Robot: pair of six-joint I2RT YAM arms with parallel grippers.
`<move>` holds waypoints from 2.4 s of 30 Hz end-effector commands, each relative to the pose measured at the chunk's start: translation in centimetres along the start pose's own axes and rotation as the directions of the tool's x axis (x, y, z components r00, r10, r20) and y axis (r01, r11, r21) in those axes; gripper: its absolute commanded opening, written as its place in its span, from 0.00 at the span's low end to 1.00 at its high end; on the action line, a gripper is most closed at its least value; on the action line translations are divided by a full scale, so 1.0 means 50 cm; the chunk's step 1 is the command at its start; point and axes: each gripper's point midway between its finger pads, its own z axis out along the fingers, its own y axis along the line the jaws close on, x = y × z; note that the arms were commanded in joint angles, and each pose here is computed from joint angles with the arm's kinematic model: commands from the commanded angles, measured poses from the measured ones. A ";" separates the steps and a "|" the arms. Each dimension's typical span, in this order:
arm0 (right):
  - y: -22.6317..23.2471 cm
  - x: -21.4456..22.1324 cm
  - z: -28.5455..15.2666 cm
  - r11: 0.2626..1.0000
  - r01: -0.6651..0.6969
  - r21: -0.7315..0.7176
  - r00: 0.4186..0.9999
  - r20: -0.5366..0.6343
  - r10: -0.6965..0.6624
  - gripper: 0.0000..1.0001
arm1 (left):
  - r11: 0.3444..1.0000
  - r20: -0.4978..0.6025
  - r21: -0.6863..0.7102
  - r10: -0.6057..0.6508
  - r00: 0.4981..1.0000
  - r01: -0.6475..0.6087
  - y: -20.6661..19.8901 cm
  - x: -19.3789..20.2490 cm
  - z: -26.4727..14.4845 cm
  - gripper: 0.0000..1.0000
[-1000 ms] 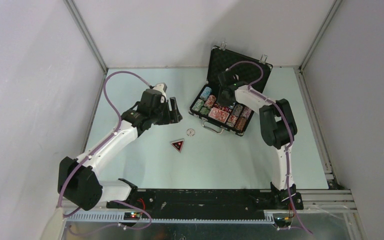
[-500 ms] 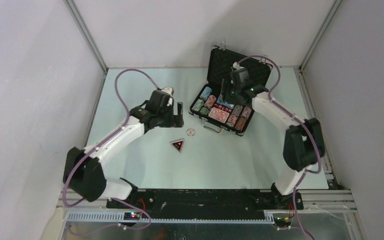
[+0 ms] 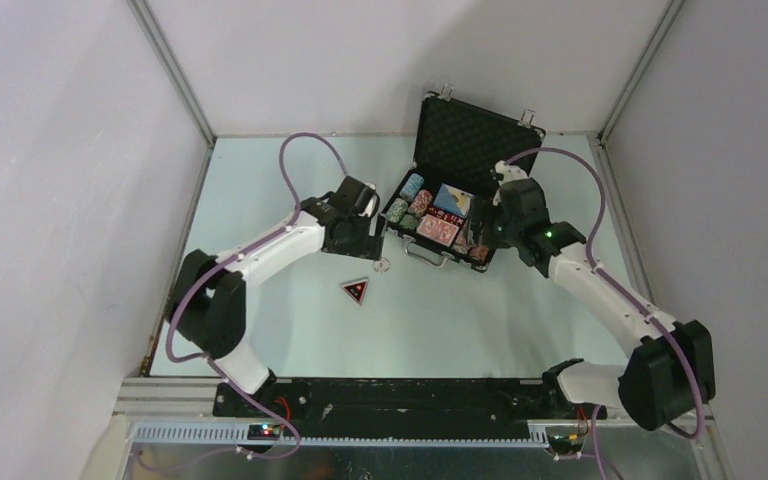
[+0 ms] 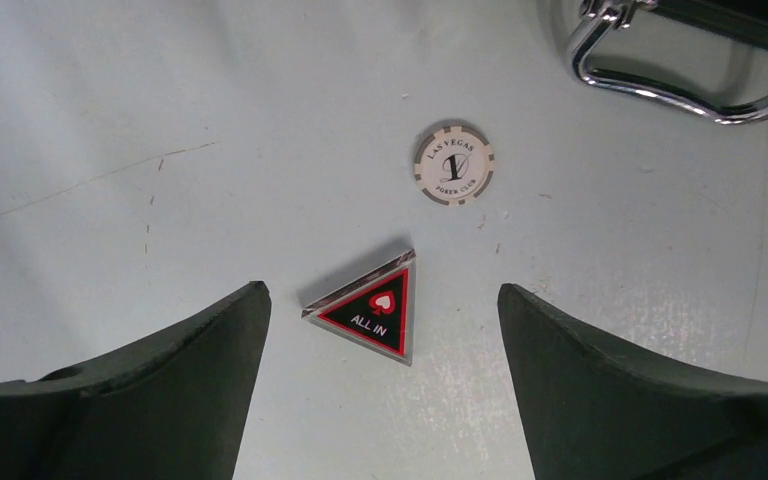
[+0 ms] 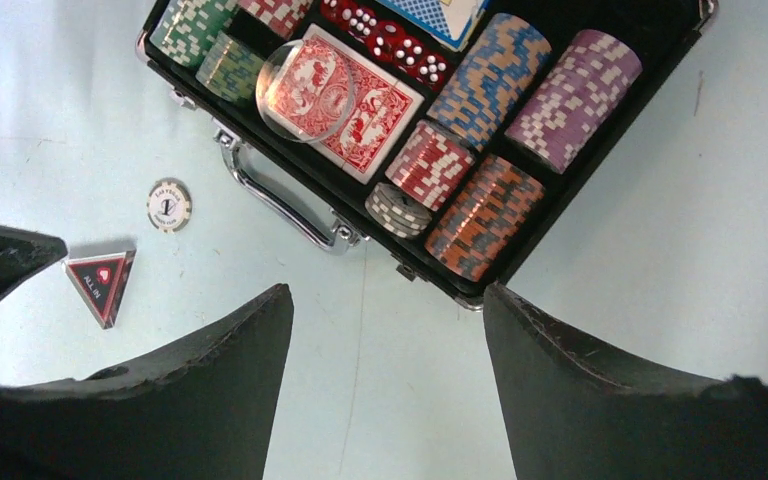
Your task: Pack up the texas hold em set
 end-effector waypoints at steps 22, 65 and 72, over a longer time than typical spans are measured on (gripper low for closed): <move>-0.018 -0.028 -0.053 0.999 0.012 -0.050 0.994 0.108 -0.006 0.77 | 0.993 -0.237 -0.016 0.108 0.966 -0.115 -0.047 0.030 0.083 0.87; -0.027 -0.030 -0.048 0.998 0.016 -0.059 0.995 0.101 -0.010 0.73 | 0.985 -0.421 -0.049 0.132 0.898 -0.168 -0.058 0.058 0.207 0.39; -0.013 -0.025 -0.047 0.994 0.033 -0.106 0.996 0.088 -0.023 0.73 | 0.982 -0.391 -0.043 0.155 0.907 -0.187 -0.058 0.041 0.202 0.29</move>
